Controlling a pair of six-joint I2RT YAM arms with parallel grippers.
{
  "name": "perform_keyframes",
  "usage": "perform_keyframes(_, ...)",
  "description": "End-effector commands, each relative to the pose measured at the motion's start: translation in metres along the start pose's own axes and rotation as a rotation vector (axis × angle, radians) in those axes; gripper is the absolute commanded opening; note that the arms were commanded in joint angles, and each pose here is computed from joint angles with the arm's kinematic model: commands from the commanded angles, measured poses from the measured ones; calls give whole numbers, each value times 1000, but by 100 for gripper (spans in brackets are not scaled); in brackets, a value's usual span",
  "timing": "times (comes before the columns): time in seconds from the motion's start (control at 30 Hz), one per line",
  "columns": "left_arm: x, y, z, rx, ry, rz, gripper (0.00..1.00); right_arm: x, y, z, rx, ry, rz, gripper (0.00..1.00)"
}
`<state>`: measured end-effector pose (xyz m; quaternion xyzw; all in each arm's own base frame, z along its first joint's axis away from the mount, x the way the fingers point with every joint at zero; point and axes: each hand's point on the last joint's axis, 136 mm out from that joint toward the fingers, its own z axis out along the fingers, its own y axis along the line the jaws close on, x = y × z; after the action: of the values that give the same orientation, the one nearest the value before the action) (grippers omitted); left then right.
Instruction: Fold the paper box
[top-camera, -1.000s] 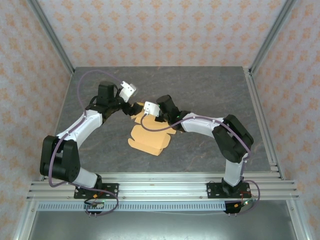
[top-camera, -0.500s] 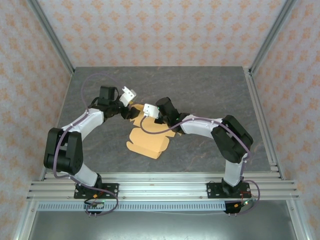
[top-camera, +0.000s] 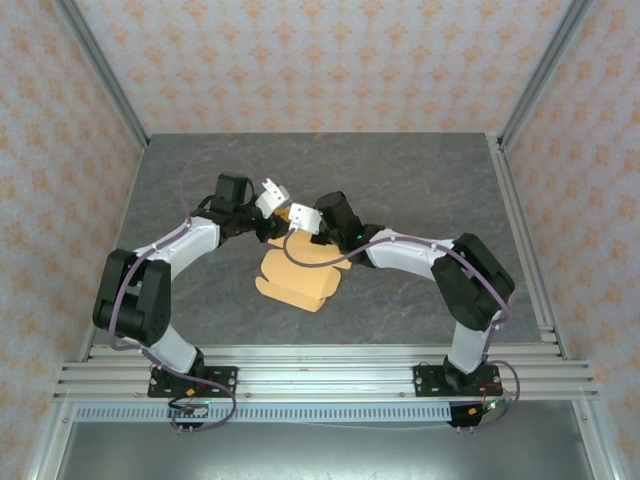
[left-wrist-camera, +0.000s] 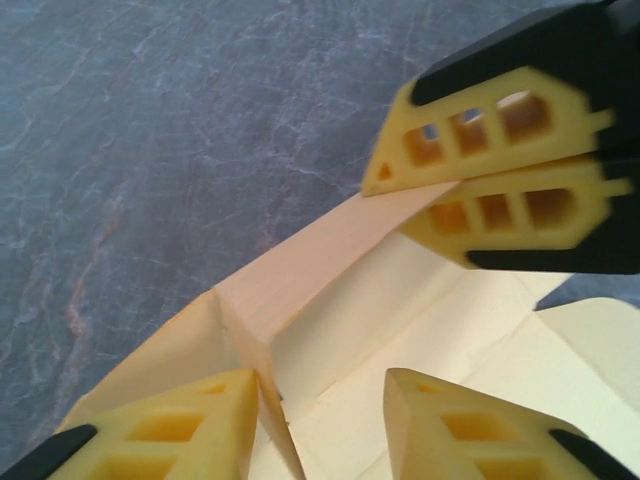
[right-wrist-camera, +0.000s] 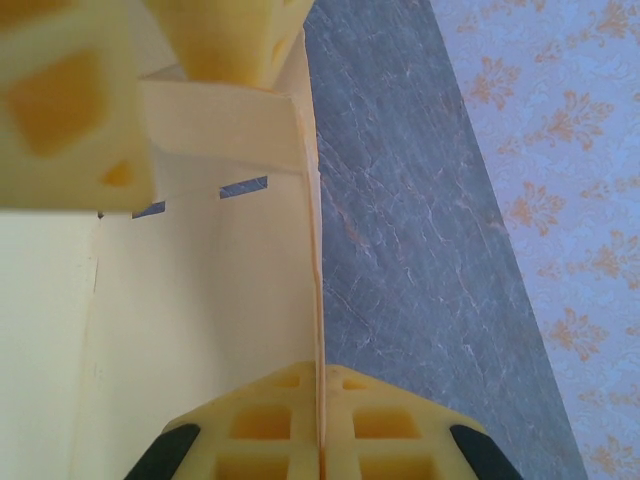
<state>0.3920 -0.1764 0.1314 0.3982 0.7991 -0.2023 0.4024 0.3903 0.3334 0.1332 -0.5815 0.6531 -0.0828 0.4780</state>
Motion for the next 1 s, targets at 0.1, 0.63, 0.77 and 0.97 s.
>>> perform_keyframes(0.1,-28,24,-4,-103,-52,41,32,-15,-17,-12,26,-53,37,6)
perform_keyframes(0.63,-21,13,15,-88,9,63,27,-17,-24,-13,42,-51,30,6)
perform_keyframes(0.77,-18,14,17,-116,19,76,7,-16,-25,-12,44,-48,30,7)
perform_keyframes(0.97,-30,23,12,-195,-26,92,0,-14,-30,-15,61,-36,43,11)
